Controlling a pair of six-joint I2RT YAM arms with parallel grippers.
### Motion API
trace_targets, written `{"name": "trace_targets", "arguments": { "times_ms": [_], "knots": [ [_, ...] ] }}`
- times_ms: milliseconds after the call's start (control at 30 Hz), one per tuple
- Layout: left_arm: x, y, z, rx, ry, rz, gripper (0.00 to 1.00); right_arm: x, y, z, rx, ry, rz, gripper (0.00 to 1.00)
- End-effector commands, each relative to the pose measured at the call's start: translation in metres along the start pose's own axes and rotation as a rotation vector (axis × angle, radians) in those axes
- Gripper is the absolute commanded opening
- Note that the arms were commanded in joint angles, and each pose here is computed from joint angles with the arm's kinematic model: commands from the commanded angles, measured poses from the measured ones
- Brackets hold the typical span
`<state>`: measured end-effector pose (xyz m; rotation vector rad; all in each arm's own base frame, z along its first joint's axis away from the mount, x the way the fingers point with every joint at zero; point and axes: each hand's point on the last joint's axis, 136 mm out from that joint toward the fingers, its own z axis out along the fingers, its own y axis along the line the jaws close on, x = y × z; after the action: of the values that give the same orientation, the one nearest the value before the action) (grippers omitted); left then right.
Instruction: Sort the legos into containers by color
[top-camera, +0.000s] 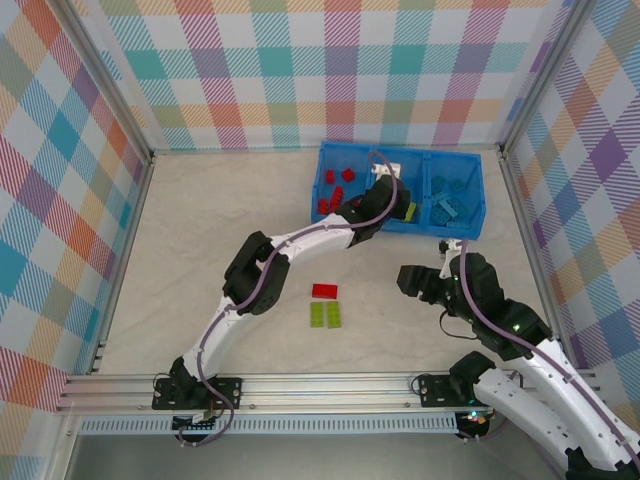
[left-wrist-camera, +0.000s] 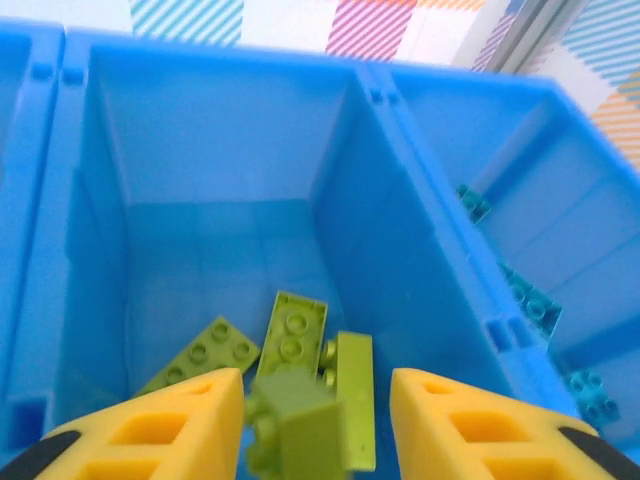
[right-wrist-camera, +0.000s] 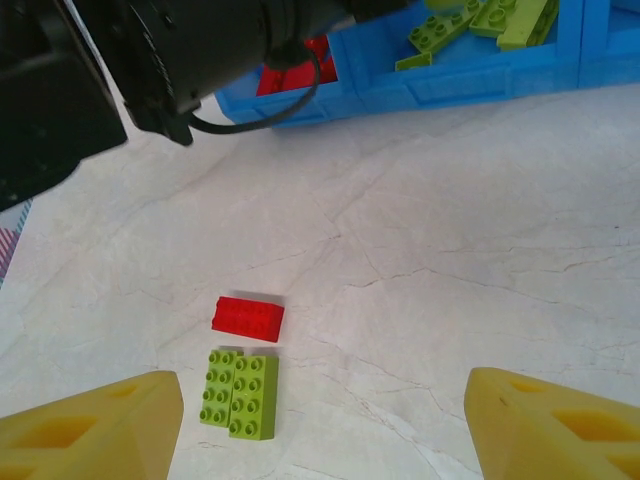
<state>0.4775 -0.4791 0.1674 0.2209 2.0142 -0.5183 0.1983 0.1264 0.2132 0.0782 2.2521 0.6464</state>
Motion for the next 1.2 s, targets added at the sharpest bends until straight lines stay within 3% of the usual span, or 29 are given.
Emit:
{"name": "trace_targets", "arguments": {
  "times_ms": [0,133,333,500,700,800,967,1167],
  "knots": [
    [-0.059,-0.016,-0.040,0.052,-0.086,-0.035,0.47,-0.001,0.000,-0.001,0.003,0.001,0.013,0.76],
    [-0.073,-0.003,-0.092,0.061,-0.102,-0.102,0.46,0.001,0.002,0.004,0.001,0.018,0.016,0.76],
    [-0.066,0.026,-0.210,0.146,-0.129,-0.150,0.45,0.017,0.011,0.022,-0.009,0.148,0.052,0.73],
    [-0.027,0.062,-0.304,0.137,-0.034,0.056,0.41,0.047,0.025,0.050,-0.024,0.301,0.114,0.73],
    [0.023,0.107,-0.396,0.185,0.106,0.301,0.42,0.105,0.056,0.084,0.012,0.477,0.044,0.73],
    [0.053,0.114,-0.417,0.267,0.155,0.449,0.47,0.130,0.070,0.101,0.037,0.525,-0.007,0.74],
    [0.104,0.114,-0.421,0.420,0.222,0.760,0.56,0.156,0.084,0.129,0.063,0.564,-0.082,0.75],
    [0.126,0.116,-0.408,0.449,0.236,0.871,0.67,0.174,0.092,0.155,0.075,0.585,-0.126,0.69]
  ]
}}
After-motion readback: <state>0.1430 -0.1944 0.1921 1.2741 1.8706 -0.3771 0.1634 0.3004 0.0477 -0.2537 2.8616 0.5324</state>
